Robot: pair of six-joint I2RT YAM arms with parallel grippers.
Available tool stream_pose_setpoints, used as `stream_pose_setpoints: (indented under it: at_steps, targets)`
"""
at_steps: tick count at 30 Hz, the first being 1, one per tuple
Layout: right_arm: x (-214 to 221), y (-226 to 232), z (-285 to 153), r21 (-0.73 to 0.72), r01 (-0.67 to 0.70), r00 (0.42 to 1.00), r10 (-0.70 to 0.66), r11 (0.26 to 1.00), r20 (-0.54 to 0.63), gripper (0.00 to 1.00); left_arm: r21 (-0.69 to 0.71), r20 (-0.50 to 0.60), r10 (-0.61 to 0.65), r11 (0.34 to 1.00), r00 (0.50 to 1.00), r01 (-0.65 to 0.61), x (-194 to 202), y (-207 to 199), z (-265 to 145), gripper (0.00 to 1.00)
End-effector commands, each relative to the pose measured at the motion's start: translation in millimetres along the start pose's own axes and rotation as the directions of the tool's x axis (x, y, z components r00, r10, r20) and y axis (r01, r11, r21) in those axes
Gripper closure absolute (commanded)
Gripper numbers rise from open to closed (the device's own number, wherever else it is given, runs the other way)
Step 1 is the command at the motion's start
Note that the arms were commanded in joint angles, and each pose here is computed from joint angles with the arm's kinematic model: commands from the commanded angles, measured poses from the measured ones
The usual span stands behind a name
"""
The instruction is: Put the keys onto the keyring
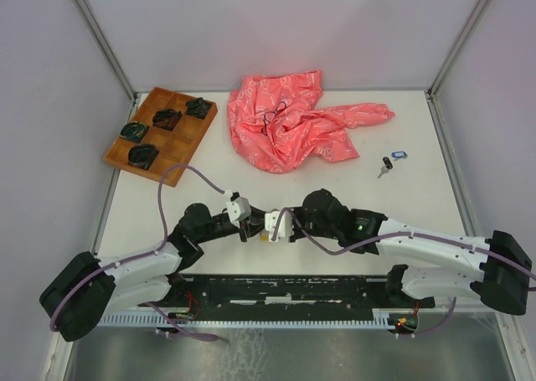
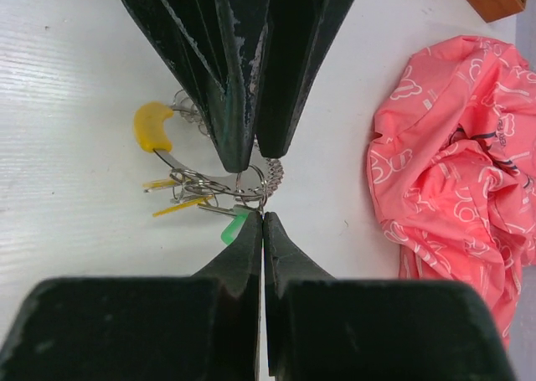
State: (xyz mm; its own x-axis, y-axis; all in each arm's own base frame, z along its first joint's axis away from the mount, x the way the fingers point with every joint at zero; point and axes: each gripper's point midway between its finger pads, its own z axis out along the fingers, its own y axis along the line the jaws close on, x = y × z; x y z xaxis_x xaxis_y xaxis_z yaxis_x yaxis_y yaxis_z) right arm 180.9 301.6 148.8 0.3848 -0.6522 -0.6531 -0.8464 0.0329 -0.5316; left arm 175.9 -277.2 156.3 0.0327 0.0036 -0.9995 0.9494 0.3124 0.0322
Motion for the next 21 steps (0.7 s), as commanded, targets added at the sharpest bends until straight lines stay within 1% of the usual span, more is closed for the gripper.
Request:
stream_pose_setpoints:
  at_steps: [1, 3, 6, 12, 14, 17, 21]
  targets:
    - [-14, -4, -3, -0.036, 0.058, 0.998, -0.058, 0.998, 0.007, 0.99, 0.052, 0.006, 0.083, 0.995, 0.997, -0.083, -10, -1, 5, 0.71]
    - [-14, -3, -3, -0.043, 0.066, 0.998, -0.066, 0.997, 0.004, 0.99, 0.066, -0.003, 0.081, 0.995, 0.997, -0.081, -10, -3, 7, 0.69]
    - [-16, -2, -3, -0.052, 0.074, 0.997, -0.074, 0.996, 0.008, 0.99, 0.076, -0.007, 0.081, 0.994, 0.997, -0.081, -10, -3, 9, 0.64]
    - [-19, -1, -2, -0.063, 0.084, 0.996, -0.083, 0.994, 0.018, 0.99, 0.086, -0.022, 0.090, 0.992, 0.996, -0.088, -8, -1, 14, 0.62]
    - [-20, -1, -2, -0.061, 0.086, 0.996, -0.085, 0.994, 0.019, 0.99, 0.114, -0.033, 0.082, 0.990, 0.996, -0.078, -6, -4, 16, 0.62]
    - [-21, -3, -3, -0.051, 0.086, 0.996, -0.085, 0.995, 0.026, 0.99, 0.164, -0.049, 0.065, 0.985, 0.997, -0.056, 1, -11, 19, 0.59]
    - [-24, -4, -3, -0.044, 0.091, 0.995, -0.089, 0.995, 0.044, 0.99, 0.172, -0.068, 0.062, 0.984, 0.996, -0.050, 9, -10, 22, 0.59]
